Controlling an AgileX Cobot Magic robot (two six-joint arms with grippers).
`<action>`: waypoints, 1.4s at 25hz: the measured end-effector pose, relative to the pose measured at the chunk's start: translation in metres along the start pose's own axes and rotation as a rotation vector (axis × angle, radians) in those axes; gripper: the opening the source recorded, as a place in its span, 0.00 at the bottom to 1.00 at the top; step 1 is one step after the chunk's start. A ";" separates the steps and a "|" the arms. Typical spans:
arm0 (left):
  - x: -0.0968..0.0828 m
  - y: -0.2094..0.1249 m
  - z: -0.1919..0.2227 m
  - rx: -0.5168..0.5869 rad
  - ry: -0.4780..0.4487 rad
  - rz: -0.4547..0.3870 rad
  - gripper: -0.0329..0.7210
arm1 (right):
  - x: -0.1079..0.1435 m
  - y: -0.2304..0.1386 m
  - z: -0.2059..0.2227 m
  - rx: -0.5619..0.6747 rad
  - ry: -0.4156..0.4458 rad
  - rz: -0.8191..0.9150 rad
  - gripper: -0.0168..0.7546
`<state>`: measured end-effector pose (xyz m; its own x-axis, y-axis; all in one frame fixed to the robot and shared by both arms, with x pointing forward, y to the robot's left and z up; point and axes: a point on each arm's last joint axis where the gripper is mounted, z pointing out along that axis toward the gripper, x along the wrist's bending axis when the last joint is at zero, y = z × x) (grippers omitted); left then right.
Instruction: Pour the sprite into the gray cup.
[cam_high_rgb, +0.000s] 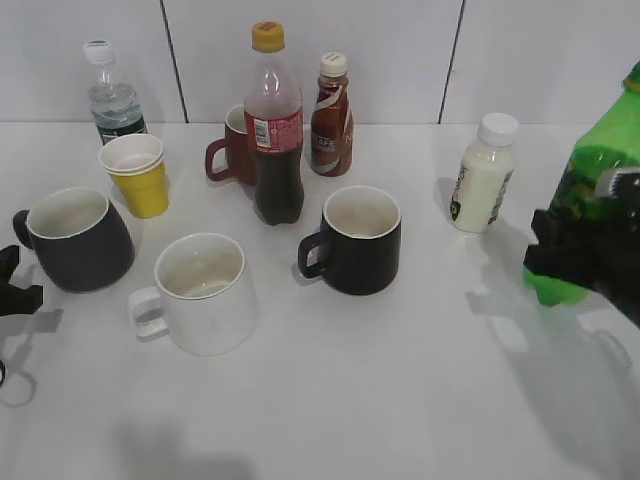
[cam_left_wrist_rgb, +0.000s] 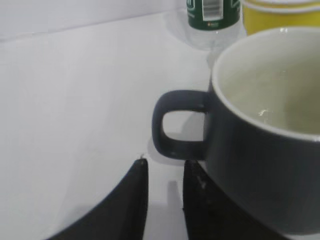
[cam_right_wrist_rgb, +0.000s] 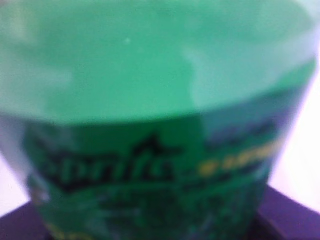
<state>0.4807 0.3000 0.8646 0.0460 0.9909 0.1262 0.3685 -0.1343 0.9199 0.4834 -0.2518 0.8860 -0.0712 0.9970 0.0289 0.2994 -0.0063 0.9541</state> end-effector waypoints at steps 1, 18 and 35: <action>0.001 0.002 -0.001 -0.005 0.007 -0.003 0.31 | 0.000 -0.005 0.001 0.021 -0.002 -0.003 0.56; 0.005 0.034 -0.015 -0.092 0.017 -0.006 0.33 | 0.000 0.001 0.001 -0.038 0.001 0.010 0.80; 0.015 0.102 -0.067 -0.335 0.045 -0.013 0.36 | 0.000 0.089 -0.042 -0.402 0.005 -0.075 0.80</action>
<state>0.4566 0.3006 0.9849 -0.0009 0.9924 0.1233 0.0430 -0.1231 0.9915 0.4696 -0.2552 0.9834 -0.0837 0.9955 -0.0443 -0.1024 0.0356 0.9941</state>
